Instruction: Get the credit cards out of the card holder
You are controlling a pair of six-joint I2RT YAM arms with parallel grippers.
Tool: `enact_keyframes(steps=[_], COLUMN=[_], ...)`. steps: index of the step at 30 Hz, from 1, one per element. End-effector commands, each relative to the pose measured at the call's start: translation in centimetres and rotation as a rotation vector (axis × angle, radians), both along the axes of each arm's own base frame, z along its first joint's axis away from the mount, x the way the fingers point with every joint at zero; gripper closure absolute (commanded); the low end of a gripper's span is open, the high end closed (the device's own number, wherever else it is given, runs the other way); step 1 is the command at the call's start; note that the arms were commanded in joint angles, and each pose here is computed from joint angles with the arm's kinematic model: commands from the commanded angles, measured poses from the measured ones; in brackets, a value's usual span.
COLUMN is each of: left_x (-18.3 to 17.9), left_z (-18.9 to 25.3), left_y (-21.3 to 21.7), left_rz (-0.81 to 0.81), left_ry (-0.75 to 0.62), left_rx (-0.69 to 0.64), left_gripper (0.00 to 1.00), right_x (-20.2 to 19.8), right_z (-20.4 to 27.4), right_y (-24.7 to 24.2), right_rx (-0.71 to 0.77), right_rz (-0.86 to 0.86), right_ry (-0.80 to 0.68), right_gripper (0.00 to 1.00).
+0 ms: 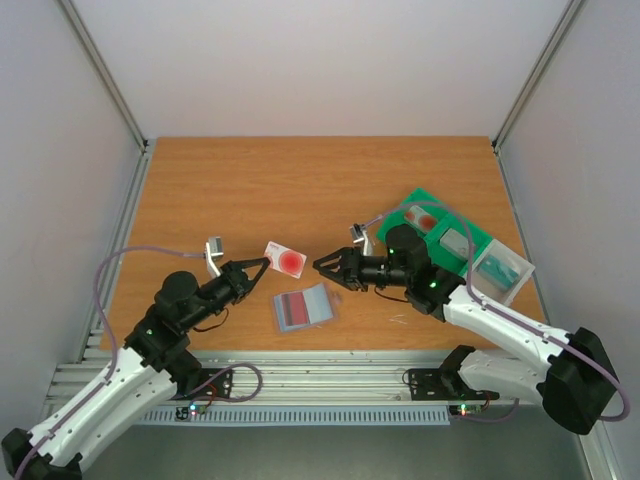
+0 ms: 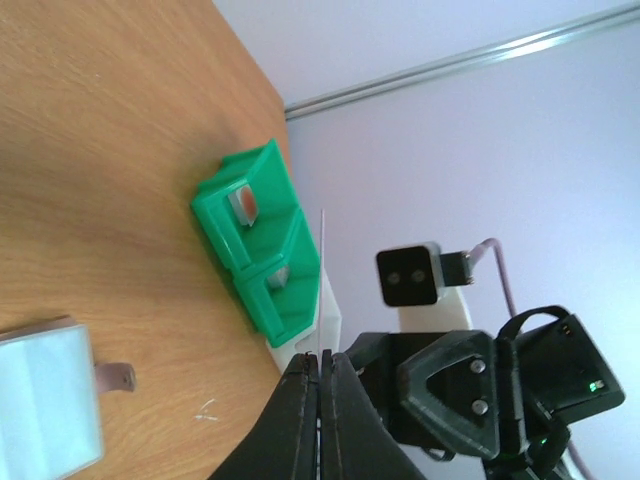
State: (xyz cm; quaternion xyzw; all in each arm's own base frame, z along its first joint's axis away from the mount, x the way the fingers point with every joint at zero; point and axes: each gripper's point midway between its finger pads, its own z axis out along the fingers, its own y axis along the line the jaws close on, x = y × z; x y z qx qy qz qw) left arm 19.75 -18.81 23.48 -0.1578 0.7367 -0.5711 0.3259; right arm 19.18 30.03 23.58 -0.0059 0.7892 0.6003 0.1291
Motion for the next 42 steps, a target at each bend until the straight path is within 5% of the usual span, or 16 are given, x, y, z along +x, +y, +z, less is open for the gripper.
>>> enact_keyframes(steps=[1, 18, 27, 32, 42], left_x=[1.1, 1.2, 0.9, 0.5, -0.7], left_z=[2.3, 2.2, 1.4, 1.0, -0.4], left_y=[0.2, -0.9, -0.9, -1.2, -1.0], left_rz=[0.053, 0.006, -0.002, -0.032, -0.062], left_ry=[-0.053, -0.023, 0.008, 0.030, 0.100], left_rx=[-0.126, -0.184, -0.184, -0.172, -0.034], left_gripper=[1.00, 0.99, 1.00, 0.99, 0.29], right_x=[0.7, 1.3, 1.0, 0.5, -0.5], right_z=[0.9, 0.9, 1.3, 0.9, 0.4], right_y=[1.4, 3.1, 3.6, 3.6, 2.5], right_rx=[0.029, 0.064, 0.091, 0.099, 0.023], right_rz=[-0.034, -0.058, -0.040, -0.018, 0.014], right_ry=[-0.009, 0.019, 0.009, 0.012, -0.058], right_gripper=[0.62, 0.73, 0.98, 0.99, 0.99])
